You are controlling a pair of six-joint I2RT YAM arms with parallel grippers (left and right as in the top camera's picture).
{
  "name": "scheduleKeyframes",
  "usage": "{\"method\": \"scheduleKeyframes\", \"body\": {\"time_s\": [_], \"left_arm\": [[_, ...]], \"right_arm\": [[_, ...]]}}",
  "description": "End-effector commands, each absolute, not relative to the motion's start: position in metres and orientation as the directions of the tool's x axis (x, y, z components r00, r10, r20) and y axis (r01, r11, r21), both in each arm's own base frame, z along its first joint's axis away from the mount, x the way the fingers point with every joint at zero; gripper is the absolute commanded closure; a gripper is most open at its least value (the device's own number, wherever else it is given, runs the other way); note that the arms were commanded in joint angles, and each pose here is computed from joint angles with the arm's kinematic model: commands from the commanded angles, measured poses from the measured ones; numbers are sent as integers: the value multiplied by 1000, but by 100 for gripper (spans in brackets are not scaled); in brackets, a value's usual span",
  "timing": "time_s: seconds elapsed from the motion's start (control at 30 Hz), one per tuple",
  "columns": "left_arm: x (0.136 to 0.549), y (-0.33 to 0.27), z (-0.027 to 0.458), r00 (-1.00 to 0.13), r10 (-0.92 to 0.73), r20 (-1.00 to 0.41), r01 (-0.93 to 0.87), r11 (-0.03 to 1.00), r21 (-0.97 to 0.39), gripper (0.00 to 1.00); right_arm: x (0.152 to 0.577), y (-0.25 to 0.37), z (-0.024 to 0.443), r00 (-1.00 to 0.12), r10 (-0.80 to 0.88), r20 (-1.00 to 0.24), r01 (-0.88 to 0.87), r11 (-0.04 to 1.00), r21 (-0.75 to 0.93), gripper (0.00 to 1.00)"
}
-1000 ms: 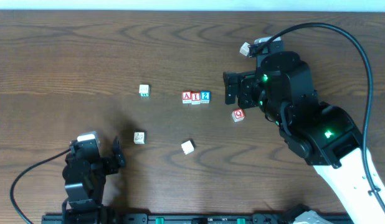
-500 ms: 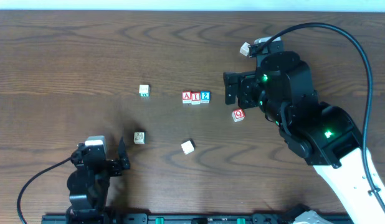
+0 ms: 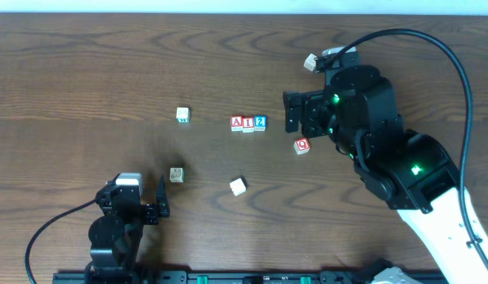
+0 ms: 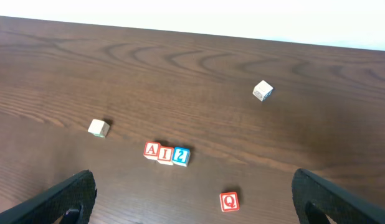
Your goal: Spell out Ai2
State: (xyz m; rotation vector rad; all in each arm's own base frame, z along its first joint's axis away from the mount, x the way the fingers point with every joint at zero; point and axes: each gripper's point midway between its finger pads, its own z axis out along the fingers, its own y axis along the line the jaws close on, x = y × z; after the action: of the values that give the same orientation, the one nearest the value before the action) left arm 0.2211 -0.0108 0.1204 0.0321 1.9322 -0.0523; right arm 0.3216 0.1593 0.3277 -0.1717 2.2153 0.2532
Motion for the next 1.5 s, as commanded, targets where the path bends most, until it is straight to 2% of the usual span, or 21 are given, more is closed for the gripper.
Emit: {"method": "scheduleKeyframes", "body": {"time_s": [0.0,0.2,0.33,0.4,0.6,0.73,1.07,1.3,1.47], "left_arm": [[221,-13,112,-367,13,-930,63,998,-11,5],[221,-13,112,-368,13,-930,63,998,-11,5],[221,-13,112,-368,13,-930,63,998,-11,5],[221,-13,112,-368,13,-930,63,998,-11,5],[221,-13,112,-368,13,-930,63,998,-11,5],[221,-13,112,-368,13,-930,63,998,-11,5],[221,-13,112,-367,13,-930,63,998,-11,5],[221,-13,112,-368,13,-930,63,998,-11,5],[221,-13,112,-367,13,-930,63,998,-11,5]], "right_arm": [[323,159,328,-605,-43,-795,-215,970,111,1],[322,156,327,-607,-49,-793,-208,973,99,1],[311,130,323,-607,-136,-783,-209,978,-8,1],[300,107,321,-589,-96,-802,-173,985,8,1],[252,38,275,-381,100,-919,-51,990,129,1],[229,22,233,-332,131,-934,-17,989,144,1],[214,16,144,-388,126,-913,10,991,132,1],[213,16,108,-421,120,-899,15,992,126,1],[213,15,109,-411,121,-903,16,992,125,1]]}}
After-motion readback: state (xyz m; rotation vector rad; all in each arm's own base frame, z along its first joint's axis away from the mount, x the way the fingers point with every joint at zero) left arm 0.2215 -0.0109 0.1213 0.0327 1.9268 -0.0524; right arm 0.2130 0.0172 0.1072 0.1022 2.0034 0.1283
